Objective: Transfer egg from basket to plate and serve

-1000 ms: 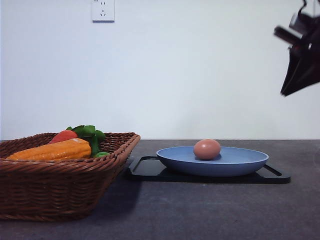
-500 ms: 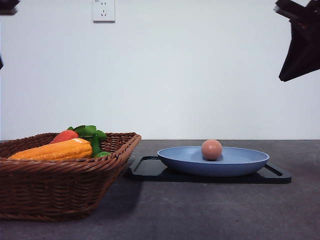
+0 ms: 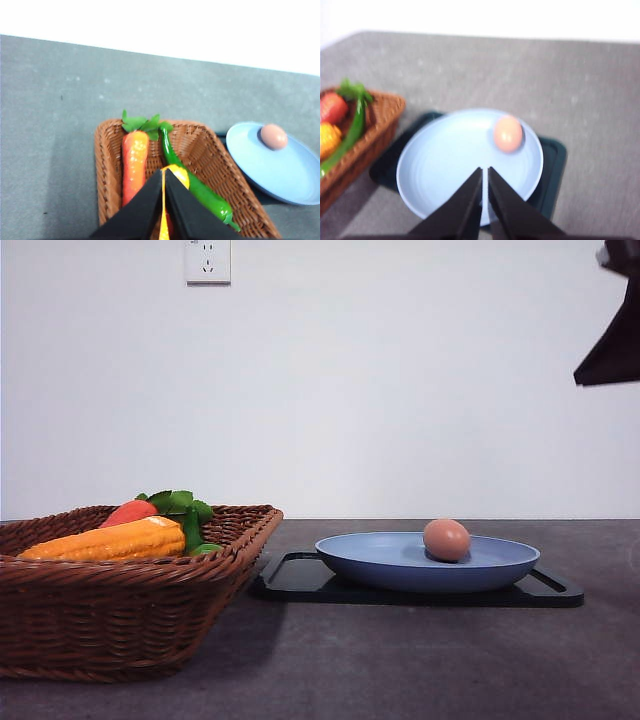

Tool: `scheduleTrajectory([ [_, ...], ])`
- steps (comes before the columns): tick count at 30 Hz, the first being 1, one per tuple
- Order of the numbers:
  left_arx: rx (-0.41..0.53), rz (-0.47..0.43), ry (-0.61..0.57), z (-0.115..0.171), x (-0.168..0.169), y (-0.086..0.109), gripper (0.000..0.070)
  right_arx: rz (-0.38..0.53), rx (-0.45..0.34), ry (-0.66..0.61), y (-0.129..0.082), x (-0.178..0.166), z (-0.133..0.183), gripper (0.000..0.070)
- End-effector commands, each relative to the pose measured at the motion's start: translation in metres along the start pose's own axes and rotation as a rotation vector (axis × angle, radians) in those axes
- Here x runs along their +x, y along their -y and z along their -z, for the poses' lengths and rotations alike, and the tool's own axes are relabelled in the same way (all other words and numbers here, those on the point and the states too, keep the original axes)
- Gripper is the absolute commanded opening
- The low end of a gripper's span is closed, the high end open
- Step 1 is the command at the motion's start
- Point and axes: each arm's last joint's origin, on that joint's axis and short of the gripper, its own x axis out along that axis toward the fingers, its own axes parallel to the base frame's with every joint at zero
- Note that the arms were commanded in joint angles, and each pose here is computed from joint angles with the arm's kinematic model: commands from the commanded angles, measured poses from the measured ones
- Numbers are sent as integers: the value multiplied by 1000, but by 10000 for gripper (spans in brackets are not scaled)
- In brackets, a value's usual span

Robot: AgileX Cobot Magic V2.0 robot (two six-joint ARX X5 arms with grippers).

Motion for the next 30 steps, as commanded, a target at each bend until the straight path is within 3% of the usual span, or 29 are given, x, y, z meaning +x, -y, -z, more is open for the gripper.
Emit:
scheduleTrajectory([
  [1,-13,8,19,-5,-1,1,0,-6,8,20,-1,-1,-4,0],
  [11,-11,8,17,-4,-1,1,0,-6,8,21,-1,-1,-4,0],
  [15,201,-45,84,-5,-20,-3,0,-6,7,22,-1,-1,-4,0],
  [17,264,-67,136,-5,-31,-6,0,-5,7,22,-1,-1,-4,0],
  [22,260,-171,243,7,-41,-18,0,-6,8,22,-1,-1,-4,0],
  [30,224,-320,119,48,-15,-41,0,-6,7,30,-1,-1,-5,0],
])
